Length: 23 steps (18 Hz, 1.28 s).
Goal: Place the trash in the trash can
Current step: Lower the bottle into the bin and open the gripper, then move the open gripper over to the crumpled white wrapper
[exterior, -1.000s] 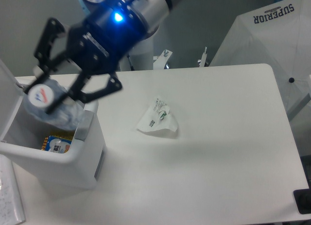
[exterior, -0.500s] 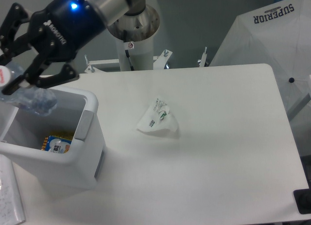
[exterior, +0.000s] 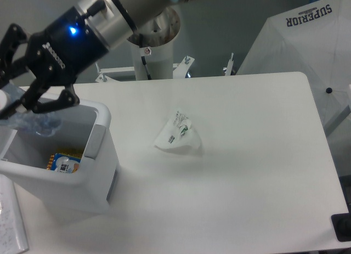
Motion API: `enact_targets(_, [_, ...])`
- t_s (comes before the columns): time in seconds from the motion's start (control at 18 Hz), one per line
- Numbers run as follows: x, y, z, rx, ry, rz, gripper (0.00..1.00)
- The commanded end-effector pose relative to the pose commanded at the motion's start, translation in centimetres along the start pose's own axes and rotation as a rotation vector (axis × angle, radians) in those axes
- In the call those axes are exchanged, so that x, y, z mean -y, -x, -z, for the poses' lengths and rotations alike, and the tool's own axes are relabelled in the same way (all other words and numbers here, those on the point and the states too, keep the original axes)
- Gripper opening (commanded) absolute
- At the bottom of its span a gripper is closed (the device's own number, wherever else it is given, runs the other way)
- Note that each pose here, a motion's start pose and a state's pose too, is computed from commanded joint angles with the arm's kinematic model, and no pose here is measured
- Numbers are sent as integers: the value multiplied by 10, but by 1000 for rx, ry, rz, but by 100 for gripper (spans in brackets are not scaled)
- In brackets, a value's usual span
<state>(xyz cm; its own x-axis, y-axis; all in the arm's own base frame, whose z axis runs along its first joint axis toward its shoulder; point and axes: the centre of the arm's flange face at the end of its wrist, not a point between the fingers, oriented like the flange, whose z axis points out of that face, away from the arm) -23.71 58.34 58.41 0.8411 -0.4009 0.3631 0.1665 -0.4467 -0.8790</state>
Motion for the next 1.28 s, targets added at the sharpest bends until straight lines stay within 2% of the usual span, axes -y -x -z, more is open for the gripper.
enact_targets(0.06, [-3,3,-2,-1,3,-16,5])
enact_targets(0.17, [-12,9,-6,-6,10,-34,13])
enact_targets(0.22, [-15,10,-7,-7,12,-38,21])
enact_targets(0.33, [-24,12,-8,-10,18,-61,70])
enact_targets(0.44, [-35,13,-10,-12,25,-80,96])
enact_targets(0.5, [-38,12,-9,-12,26,-83,100])
enact_targets(0.83, [-35,17,2,9,20,-76,100])
enact_targets(1.11, [-34,54,59,110,-18,-43,100])
enact_targets(1.28, [-35,88,110,194,-53,5,100])
